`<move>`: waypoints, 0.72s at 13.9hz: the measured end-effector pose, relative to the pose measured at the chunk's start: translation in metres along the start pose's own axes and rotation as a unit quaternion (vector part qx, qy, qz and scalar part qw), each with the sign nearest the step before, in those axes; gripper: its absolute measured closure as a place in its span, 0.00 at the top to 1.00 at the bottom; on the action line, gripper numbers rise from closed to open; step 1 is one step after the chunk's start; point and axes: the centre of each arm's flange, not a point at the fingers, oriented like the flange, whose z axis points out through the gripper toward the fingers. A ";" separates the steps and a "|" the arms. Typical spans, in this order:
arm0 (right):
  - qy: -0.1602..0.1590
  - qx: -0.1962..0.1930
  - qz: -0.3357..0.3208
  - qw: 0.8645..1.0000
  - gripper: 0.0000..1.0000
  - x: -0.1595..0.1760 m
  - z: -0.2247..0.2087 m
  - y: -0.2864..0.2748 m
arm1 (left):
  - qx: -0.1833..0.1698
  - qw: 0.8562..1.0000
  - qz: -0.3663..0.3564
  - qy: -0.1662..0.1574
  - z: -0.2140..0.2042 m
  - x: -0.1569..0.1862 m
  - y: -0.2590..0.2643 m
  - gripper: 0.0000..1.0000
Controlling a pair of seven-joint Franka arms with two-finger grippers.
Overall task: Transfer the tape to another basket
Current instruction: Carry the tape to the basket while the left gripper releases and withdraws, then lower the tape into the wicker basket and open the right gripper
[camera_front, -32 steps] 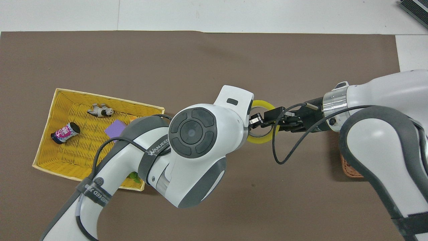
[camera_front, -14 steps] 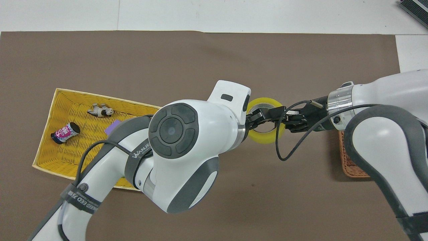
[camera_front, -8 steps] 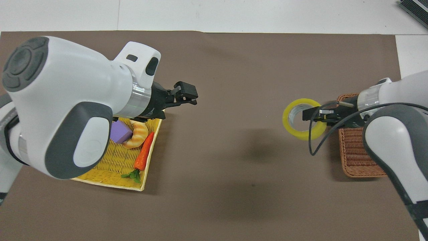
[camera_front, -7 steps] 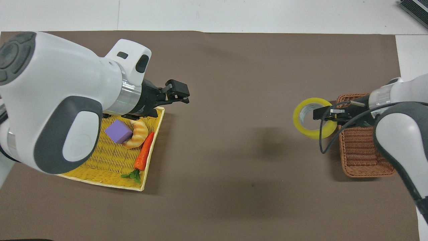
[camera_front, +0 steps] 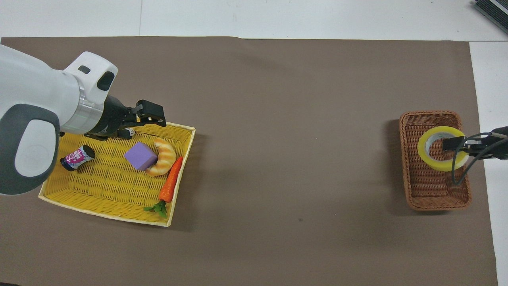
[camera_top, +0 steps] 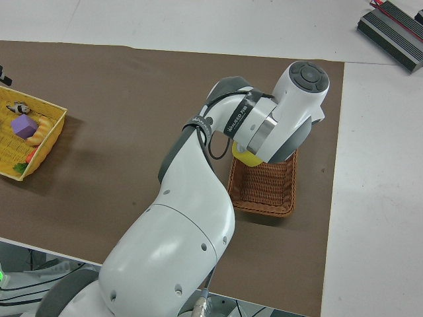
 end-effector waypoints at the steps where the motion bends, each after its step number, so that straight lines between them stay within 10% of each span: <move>1: -0.003 -0.001 0.001 1.000 0.04 0.002 0.007 0.004 | 0.014 1.000 0.005 0.007 -0.003 0.002 -0.010 1.00; 10: 0.004 0.041 0.027 0.999 0.04 -0.002 0.030 0.008 | 0.065 0.992 0.111 -0.005 -0.047 0.011 -0.076 1.00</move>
